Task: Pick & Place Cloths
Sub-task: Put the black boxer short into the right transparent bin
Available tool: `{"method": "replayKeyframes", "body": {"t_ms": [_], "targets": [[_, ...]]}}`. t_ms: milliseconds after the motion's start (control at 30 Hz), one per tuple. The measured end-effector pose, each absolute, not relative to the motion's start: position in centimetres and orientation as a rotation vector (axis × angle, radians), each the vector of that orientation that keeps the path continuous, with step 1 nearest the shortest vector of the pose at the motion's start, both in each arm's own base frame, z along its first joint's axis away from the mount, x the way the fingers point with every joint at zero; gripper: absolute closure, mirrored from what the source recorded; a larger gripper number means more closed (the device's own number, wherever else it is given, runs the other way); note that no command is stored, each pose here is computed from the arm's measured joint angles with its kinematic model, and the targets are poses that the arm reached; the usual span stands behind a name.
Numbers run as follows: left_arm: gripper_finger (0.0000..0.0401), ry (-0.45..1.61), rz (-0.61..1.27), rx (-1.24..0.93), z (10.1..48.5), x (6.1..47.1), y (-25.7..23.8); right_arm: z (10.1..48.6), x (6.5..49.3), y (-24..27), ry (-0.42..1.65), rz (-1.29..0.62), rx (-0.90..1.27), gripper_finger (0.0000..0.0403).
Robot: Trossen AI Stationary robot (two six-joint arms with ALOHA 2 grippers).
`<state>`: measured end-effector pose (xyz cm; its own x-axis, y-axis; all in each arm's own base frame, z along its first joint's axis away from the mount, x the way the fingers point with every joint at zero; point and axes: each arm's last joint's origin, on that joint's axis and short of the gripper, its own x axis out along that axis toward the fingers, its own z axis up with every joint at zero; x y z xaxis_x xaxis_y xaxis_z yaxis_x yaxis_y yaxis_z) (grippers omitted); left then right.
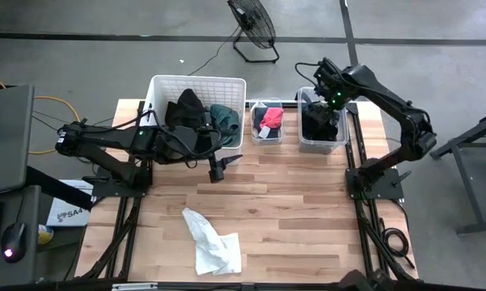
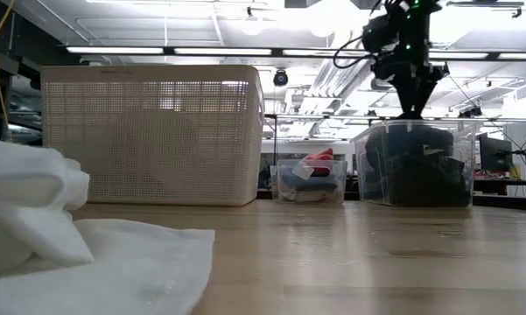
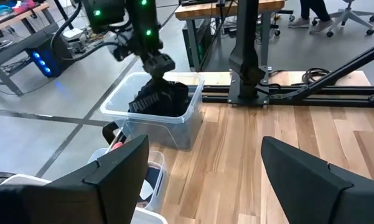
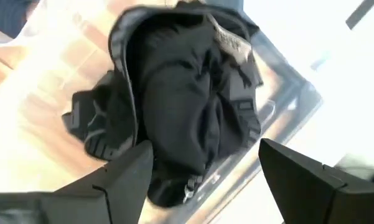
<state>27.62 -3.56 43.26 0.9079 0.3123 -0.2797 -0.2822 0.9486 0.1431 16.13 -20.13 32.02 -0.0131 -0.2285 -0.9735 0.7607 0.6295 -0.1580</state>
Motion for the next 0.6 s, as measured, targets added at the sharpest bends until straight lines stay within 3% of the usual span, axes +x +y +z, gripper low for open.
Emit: {"method": "replayKeyframes", "body": {"t_ms": [200, 500, 600], "targets": [[0.0095, 0.305, 0.307, 0.1, 43.3, 27.6, -3.6, 33.1, 15.7, -19.2, 1.273, -0.837, 0.587, 0.0169], [0.0095, 0.296, 0.316, 0.047, 43.3, 27.6, -3.6, 29.6, 16.0, -19.8, 1.251, -0.876, 0.63, 0.0382], [0.0095, 0.294, 0.318, 0.033, 43.3, 27.6, -3.6, 27.3, 15.7, -19.9, 1.268, -0.907, 0.661, 0.0395]]}}
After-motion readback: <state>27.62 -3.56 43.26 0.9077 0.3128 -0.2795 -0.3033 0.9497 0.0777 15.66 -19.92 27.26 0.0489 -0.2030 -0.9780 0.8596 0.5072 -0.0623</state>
